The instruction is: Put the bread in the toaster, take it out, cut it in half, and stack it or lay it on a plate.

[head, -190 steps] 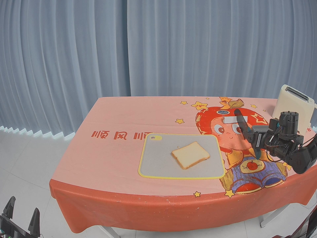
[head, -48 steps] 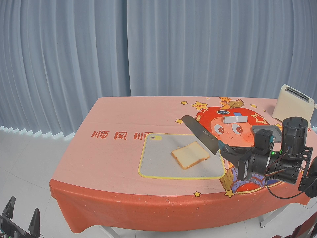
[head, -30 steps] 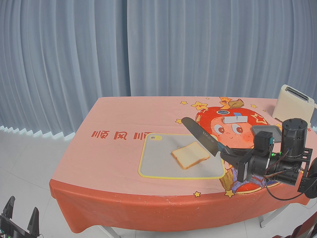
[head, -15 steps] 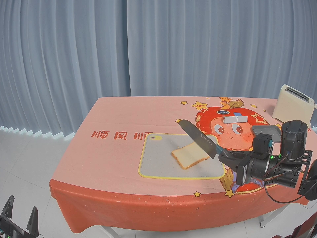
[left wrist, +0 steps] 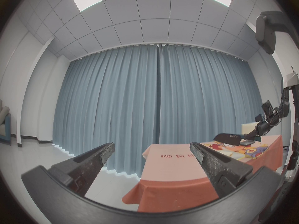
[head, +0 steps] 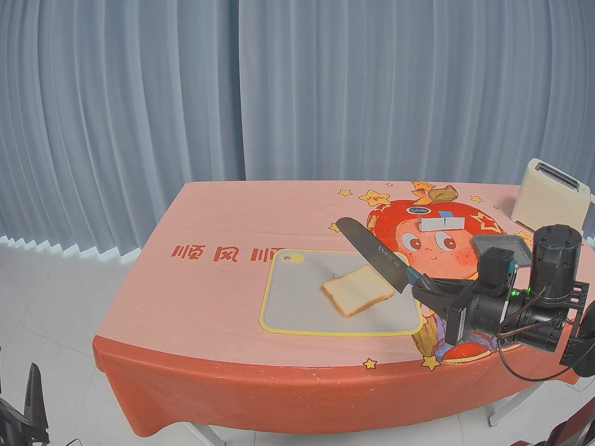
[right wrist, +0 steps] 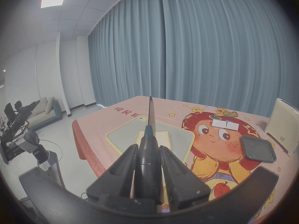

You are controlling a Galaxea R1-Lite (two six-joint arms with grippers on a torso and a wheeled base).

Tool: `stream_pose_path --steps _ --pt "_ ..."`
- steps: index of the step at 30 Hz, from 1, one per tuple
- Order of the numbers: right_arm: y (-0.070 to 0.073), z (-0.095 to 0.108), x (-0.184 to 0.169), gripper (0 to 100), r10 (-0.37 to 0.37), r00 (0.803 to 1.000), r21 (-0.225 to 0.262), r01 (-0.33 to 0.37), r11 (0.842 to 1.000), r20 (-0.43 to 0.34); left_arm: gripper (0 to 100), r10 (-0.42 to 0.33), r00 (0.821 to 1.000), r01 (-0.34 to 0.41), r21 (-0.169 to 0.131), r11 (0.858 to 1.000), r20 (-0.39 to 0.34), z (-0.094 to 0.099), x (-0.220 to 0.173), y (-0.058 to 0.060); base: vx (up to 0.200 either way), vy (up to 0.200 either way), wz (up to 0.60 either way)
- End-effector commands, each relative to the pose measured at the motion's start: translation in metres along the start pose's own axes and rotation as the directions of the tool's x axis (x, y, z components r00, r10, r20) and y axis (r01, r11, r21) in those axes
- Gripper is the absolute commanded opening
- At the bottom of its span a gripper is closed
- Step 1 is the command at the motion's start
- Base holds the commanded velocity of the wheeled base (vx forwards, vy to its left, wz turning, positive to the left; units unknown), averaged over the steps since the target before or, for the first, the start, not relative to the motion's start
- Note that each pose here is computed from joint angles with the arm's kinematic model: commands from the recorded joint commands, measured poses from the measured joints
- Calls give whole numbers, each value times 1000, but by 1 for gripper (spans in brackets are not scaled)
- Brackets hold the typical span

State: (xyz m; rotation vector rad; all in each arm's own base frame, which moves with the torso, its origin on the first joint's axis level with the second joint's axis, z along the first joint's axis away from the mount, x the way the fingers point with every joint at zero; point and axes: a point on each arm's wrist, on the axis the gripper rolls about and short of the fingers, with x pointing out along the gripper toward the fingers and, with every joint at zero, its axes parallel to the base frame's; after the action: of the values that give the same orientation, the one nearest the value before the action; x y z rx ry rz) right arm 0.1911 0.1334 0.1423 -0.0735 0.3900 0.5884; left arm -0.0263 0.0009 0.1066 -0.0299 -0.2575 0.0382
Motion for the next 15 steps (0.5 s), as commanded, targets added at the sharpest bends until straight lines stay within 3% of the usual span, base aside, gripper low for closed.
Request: stream_pose_path --steps 1,5,15 --pt "0 -1 -3 0 -1 1000 0 1 1000 7 100 4 999 -3 10 1000 -33 -7 0 0 0 0 0" --pt "0 -1 -1 0 -1 1000 0 1 1000 5 100 -5 1000 5 17 1000 7 -2 0 0 0 0 0" --pt "1 -1 -3 0 18 1000 19 -18 1000 9 100 -45 999 45 25 999 9 28 40 -3 0 0 0"
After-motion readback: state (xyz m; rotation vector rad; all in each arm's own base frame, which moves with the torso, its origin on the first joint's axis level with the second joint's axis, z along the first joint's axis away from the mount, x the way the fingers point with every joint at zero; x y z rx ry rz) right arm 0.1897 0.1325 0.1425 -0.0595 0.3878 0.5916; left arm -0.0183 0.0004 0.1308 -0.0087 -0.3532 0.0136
